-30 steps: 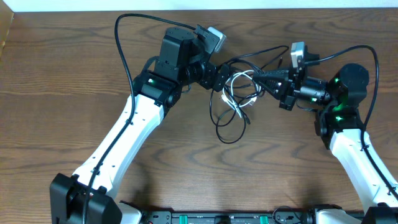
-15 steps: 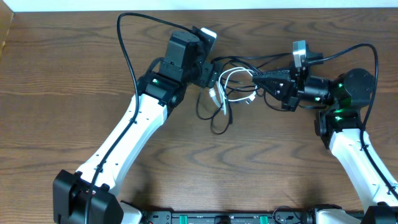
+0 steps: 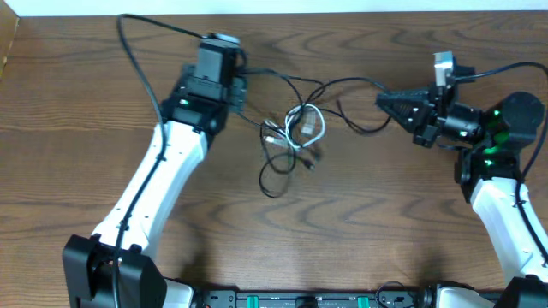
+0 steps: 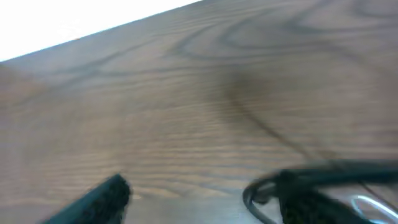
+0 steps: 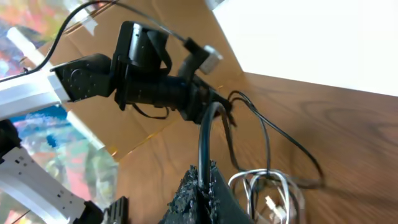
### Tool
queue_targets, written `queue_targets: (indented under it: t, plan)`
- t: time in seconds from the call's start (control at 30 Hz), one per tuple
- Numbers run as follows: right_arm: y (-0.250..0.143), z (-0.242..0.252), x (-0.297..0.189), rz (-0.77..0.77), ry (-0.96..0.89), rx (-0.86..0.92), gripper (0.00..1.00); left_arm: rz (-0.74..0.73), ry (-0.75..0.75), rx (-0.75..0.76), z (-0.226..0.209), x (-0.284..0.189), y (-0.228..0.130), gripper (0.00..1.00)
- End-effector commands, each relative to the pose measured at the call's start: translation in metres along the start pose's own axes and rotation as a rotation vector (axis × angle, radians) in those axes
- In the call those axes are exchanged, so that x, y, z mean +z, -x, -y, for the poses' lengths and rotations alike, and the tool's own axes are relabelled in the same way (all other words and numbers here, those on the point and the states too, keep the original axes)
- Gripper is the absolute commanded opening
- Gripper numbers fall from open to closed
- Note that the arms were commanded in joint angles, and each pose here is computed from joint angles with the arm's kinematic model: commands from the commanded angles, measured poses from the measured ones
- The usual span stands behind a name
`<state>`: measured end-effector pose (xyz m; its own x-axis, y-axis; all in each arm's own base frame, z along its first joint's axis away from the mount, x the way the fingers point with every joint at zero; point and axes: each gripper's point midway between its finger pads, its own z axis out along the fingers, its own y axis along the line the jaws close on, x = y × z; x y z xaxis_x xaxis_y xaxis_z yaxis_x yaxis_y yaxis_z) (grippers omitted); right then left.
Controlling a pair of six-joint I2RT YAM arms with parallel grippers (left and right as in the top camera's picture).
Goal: Untangle cables
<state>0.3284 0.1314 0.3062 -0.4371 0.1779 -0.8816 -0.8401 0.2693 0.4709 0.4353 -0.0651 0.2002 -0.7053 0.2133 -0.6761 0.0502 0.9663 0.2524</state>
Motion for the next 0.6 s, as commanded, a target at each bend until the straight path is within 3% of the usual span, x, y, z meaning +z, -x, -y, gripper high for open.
queue_targets:
  t: [0.0, 0.2, 0.57]
  plan:
    - [0.004, 0.0, -0.007, 0.004, -0.008, -0.006, 0.02, -0.043, -0.011, -0.077, -0.011, 0.008, -0.01, 0.64]
    - [0.008, 0.007, -0.014, 0.022, -0.038, -0.014, 0.02, -0.051, -0.006, -0.058, -0.015, 0.009, -0.012, 0.58]
    - [0.02, 0.031, -0.08, 0.076, -0.172, -0.015, 0.01, -0.118, 0.154, -0.199, -0.095, 0.019, -0.034, 0.53]
